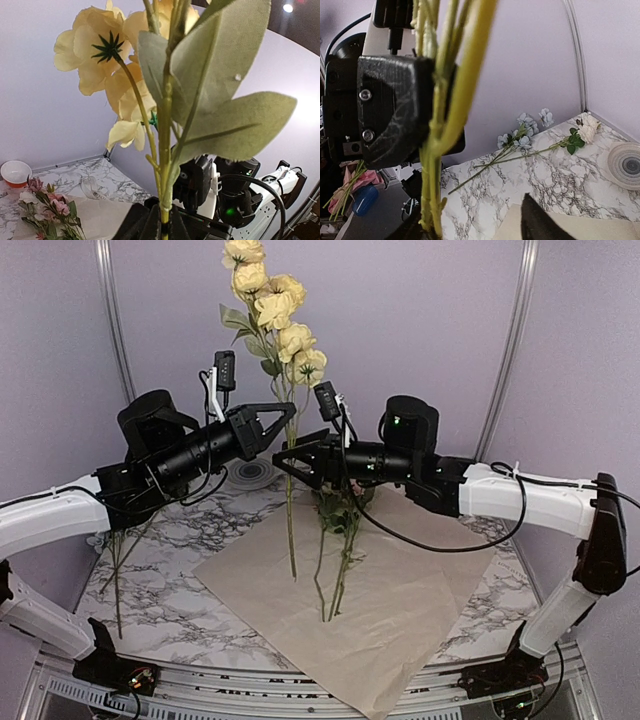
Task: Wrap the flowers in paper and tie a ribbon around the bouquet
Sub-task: Pass from the left arm to the right, then place the fake flower on the flattened wrapping paper.
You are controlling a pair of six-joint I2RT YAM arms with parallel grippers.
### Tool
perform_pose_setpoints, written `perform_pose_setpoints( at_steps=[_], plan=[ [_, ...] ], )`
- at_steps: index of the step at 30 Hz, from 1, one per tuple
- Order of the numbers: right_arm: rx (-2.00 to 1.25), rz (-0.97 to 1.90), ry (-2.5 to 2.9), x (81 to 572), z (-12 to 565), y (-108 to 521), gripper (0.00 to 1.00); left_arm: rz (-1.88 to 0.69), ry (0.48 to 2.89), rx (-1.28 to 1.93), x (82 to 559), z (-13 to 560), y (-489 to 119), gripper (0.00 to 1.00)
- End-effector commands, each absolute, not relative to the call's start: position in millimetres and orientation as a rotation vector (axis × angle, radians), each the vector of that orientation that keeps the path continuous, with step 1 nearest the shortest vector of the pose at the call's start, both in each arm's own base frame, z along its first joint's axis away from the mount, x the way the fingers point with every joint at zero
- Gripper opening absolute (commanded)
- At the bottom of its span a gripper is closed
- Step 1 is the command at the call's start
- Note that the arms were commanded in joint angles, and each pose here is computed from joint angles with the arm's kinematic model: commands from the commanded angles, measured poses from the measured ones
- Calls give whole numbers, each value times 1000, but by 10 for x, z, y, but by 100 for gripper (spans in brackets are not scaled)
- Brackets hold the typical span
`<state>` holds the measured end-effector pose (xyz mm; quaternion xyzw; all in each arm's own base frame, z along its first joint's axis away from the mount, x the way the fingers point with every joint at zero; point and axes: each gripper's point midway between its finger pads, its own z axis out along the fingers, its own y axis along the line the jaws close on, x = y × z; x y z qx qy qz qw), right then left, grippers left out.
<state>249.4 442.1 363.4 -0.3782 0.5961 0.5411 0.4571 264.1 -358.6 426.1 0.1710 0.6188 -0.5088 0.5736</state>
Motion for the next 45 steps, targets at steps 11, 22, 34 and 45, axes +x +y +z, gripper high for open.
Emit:
perform_pose_setpoints(
  at_steps=[11, 22, 34, 45],
  plan=[
    [-439, 1274, 2004, 3445, 2616, 3677, 0, -566, 1795, 149, 3354, 3504, -3000, 87],
    [-202, 1040, 2347, 3355, 1381, 3057, 0, -88, 2184, -103, 3905, 2015, -1501, 90],
    [-132, 877, 2479, 3347, 829, 2743, 22, 167, 2493, -384, 4076, 821, -225, 85],
    [-190, 769, 2444, 3355, 1038, 2618, 50, 496, 2642, -425, 4489, 210, 486, 86]
  ],
)
